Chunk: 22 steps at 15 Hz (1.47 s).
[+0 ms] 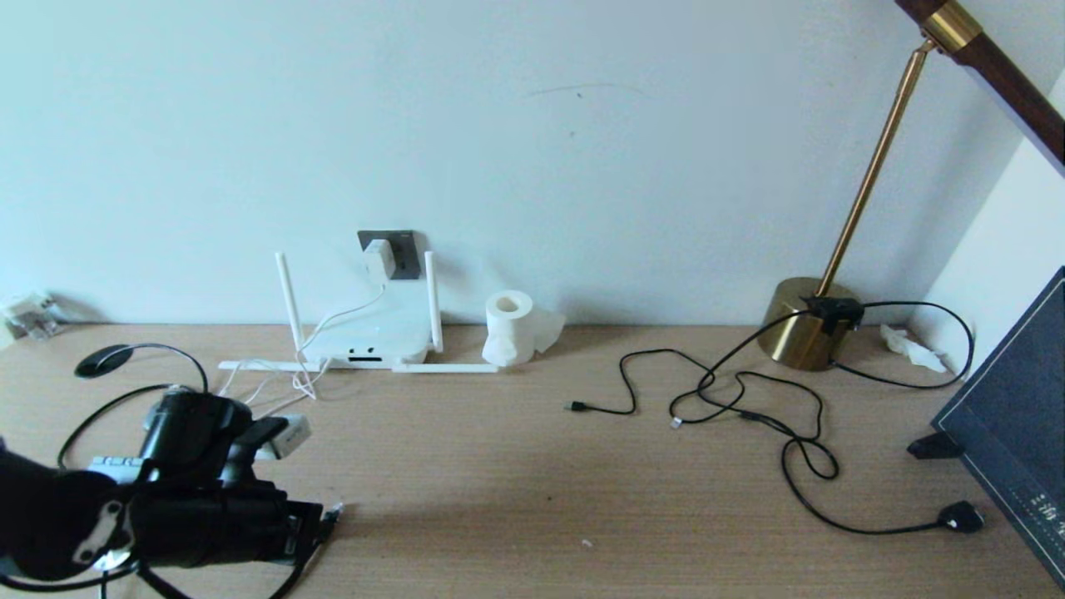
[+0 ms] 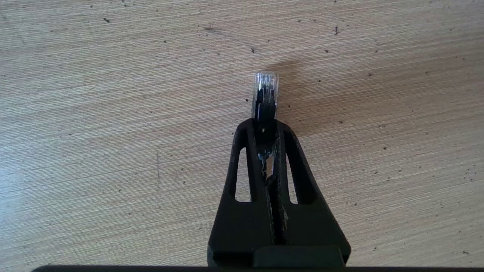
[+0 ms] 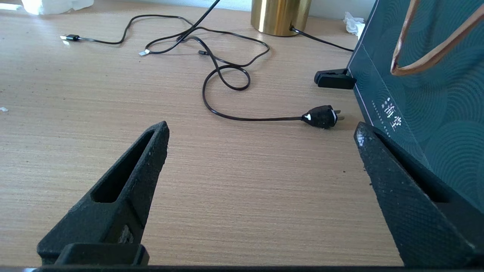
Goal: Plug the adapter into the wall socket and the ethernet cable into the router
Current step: Plug cable into router interface
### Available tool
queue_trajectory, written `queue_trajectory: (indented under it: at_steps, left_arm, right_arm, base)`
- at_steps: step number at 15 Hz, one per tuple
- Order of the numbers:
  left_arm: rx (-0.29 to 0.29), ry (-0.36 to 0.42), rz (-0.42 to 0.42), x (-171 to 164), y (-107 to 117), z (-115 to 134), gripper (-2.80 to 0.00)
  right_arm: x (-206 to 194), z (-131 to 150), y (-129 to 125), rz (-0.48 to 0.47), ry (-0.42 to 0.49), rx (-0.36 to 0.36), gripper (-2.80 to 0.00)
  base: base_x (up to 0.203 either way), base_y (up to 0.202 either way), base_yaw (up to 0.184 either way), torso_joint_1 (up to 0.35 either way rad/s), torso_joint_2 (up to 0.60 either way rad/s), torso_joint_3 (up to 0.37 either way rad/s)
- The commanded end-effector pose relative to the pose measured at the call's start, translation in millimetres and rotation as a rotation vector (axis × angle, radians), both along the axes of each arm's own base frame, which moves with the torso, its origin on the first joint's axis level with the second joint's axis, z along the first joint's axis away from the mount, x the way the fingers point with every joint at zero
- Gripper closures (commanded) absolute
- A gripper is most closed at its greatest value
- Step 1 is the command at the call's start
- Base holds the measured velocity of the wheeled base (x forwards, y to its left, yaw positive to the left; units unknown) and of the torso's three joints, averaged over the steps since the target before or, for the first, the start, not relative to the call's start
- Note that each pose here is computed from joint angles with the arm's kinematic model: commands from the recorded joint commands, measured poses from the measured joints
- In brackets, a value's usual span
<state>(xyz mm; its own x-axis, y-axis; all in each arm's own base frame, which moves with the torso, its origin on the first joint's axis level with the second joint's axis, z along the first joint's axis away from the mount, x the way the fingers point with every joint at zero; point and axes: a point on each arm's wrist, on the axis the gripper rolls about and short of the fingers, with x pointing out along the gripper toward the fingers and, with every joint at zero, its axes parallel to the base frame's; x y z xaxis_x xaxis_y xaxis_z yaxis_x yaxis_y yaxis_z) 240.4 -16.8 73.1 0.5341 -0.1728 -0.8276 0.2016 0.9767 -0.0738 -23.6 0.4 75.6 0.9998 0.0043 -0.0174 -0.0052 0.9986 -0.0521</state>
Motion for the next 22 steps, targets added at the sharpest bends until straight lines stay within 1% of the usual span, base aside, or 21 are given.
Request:
queue_trajectory:
  at_steps: [1,4,5,7,9,10,13,16,19,22]
  left_arm:
    - [0.003,0.014,-0.001,-1.5,0.1,-2.3,0.0]
    - [0.004,-0.052,-0.003,-4.2,0.3,14.5,0.0]
    - [0.005,-0.085,-0.001,-2.8,0.3,24.6,0.0]
    - [0.008,-0.097,0.002,0.5,0.2,44.8,0.0]
    - [0.004,-0.11,0.007,10.6,0.2,61.4,0.0]
    - [0.004,-0.098,0.014,18.5,1.4,59.9,0.0]
    - [-0.001,-0.057,0.055,55.7,8.7,45.9,0.0]
    - [-0.012,-0.066,0.091,94.2,15.1,38.8,0.0]
    - [-0.018,-0.075,0.103,120.9,19.0,42.1,0.0]
    - [-0.034,-0.061,0.097,136.8,20.1,46.8,0.0]
  right_arm:
    - [0.1,-0.1,0.0,0.0,0.002,-0.001,-2.8]
    - [0.1,0.0,0.0,0.0,0.001,-0.001,-2.8]
    - [0.1,-0.1,0.0,0.0,0.002,-0.001,-2.8]
    - [0.1,0.0,0.0,0.0,0.001,-0.001,-2.8]
    - [0.1,-0.1,0.0,0.0,0.002,-0.001,-2.8]
    - [0.1,-0.1,0.0,0.0,0.002,-0.001,-2.8]
    - [0.1,0.0,0.0,0.0,0.001,-0.001,-2.8]
    - [0.1,0.0,0.0,0.0,0.001,-0.001,-2.8]
    - [0.1,0.0,0.0,0.0,0.001,-0.001,-2.8]
    - [0.1,-0.1,0.0,0.0,0.002,-0.001,-2.8]
  base:
    - [0.0,0.0,0.0,0.0,0.0,0.0]
    - [0.0,0.0,0.0,0.0,0.0,0.0]
    - [0.0,0.0,0.0,0.0,0.0,0.0]
    - [0.0,0.0,0.0,0.0,0.0,0.0]
    - [0.0,0.0,0.0,0.0,0.0,0.0]
    - [0.0,0.0,0.0,0.0,0.0,0.0]
    - [0.0,0.0,0.0,0.0,0.0,0.0]
    - [0.0,0.0,0.0,0.0,0.0,0.0]
    - [0.0,0.0,0.0,0.0,0.0,0.0]
    - [0.0,0.0,0.0,0.0,0.0,0.0]
